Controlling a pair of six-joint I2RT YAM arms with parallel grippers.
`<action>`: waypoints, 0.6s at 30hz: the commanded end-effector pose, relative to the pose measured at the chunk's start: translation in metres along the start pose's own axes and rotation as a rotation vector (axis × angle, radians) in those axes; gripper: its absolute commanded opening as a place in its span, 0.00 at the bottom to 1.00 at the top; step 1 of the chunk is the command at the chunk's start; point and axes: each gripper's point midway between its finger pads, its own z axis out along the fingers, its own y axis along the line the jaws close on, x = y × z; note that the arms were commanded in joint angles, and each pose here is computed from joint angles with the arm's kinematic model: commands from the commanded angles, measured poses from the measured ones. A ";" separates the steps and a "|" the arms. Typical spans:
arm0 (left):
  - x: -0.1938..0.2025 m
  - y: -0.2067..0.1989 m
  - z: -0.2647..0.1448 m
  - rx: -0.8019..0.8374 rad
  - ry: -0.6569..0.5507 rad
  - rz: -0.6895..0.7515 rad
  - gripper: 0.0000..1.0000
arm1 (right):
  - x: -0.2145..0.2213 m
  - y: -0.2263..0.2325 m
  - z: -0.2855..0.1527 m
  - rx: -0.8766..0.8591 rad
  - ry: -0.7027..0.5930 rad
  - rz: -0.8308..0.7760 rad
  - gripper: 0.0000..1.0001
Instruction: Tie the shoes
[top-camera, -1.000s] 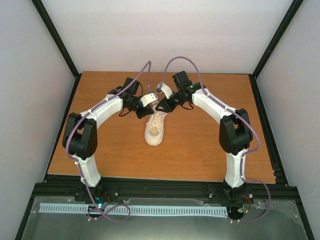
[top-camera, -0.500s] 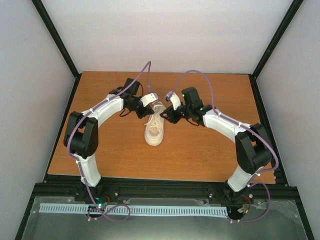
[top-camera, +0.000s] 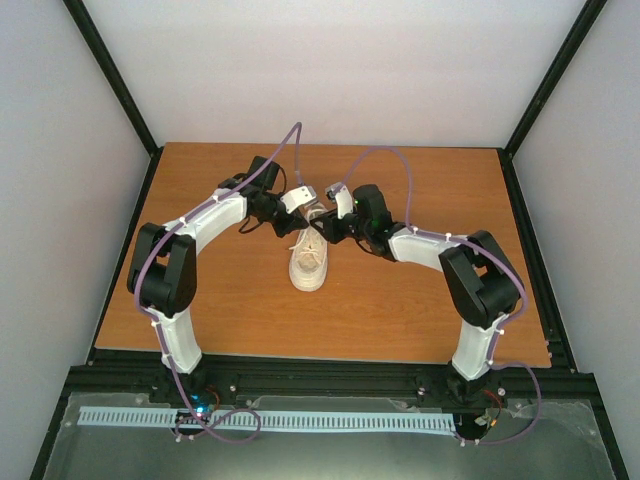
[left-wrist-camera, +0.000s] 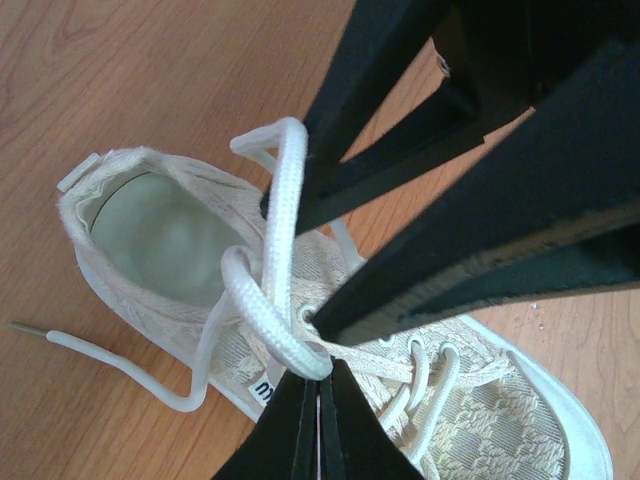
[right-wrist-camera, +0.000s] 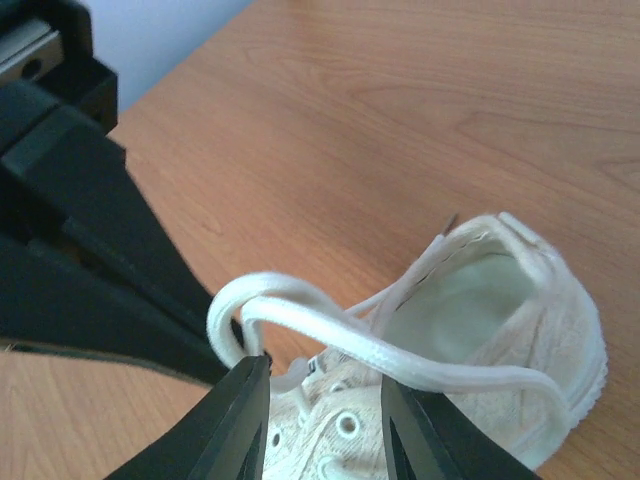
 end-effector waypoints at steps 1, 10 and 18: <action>-0.021 0.004 -0.015 -0.017 -0.059 0.023 0.01 | -0.027 -0.008 0.003 0.046 -0.097 -0.012 0.33; -0.020 0.002 -0.015 -0.010 -0.056 0.022 0.01 | -0.019 -0.011 0.021 0.012 -0.064 0.002 0.34; -0.024 0.008 -0.020 -0.025 -0.074 -0.006 0.01 | -0.010 0.000 0.016 -0.043 -0.028 -0.009 0.03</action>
